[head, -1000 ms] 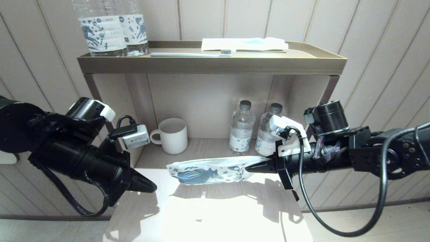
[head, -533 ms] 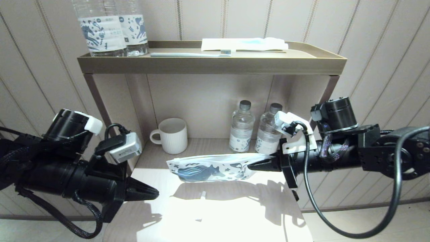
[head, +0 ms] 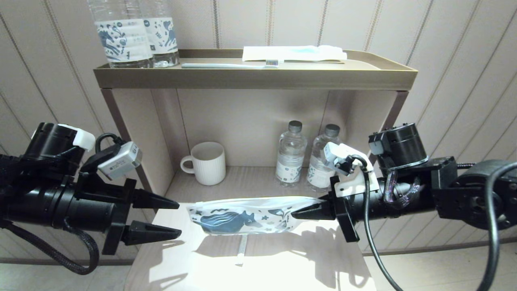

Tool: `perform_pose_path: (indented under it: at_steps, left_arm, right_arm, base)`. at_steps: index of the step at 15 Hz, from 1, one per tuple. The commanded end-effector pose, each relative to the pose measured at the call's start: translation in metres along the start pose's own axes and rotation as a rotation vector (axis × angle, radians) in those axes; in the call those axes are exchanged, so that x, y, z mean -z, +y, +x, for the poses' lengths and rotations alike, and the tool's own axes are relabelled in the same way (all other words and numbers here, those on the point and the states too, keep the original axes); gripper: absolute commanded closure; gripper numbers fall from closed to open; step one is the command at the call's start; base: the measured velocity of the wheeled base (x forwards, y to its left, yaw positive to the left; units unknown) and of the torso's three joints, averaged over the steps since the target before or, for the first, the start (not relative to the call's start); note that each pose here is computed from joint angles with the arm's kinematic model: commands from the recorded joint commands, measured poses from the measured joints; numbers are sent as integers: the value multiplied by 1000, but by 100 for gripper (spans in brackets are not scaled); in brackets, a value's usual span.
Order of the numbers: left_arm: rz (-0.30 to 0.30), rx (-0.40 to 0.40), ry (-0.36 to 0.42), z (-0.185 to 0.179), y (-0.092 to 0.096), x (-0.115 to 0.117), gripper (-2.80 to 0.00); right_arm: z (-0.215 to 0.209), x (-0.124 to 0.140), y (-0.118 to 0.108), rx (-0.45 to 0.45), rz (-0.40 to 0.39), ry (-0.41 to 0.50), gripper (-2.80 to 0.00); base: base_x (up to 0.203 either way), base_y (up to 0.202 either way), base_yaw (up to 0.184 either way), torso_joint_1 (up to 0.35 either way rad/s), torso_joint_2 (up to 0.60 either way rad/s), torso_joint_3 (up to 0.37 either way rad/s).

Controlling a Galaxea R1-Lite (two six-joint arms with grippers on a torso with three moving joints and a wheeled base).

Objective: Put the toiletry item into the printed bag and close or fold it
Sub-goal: Hand it to the other hand

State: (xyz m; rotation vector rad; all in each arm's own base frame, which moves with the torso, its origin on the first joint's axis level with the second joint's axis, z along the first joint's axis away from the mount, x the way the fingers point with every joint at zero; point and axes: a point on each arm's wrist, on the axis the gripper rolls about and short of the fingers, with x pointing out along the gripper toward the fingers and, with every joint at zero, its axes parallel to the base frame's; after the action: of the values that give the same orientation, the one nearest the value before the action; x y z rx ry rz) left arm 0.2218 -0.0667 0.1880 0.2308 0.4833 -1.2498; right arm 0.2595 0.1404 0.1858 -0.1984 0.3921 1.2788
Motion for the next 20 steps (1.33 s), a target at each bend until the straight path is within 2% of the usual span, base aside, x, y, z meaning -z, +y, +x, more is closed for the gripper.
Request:
perform_pose_path:
  at_steps: [1,3,9,13,20]
  left_arm:
    - [-6,33,-34,-3,1,1,-280]
    - [6,67,-59,-3,1,4,-280]
    - [64,89,-48,1,1,12,-280]
    - [120,132,-72,6,-3,2,-280]
    - [127,218,-27,30,-8,11,-280]
  right_arm:
    - [3,0,5,-55,-2,-10,0]
    - [5,-2,8,-95,8,-24,0]
    - [12,-6,13,-125,8,-23,0]
    - [22,-5,20,-163,19,-9,0]
    - [20,-7,22,-163,17,-14,0]
  base:
    - [0,0,0,0,0,0]
    - [0,0,0,0,0,0]
    - [0,0,0,0,0,0]
    - [0,0,0,0,0,0]
    - [0,0,0,0,0,0]
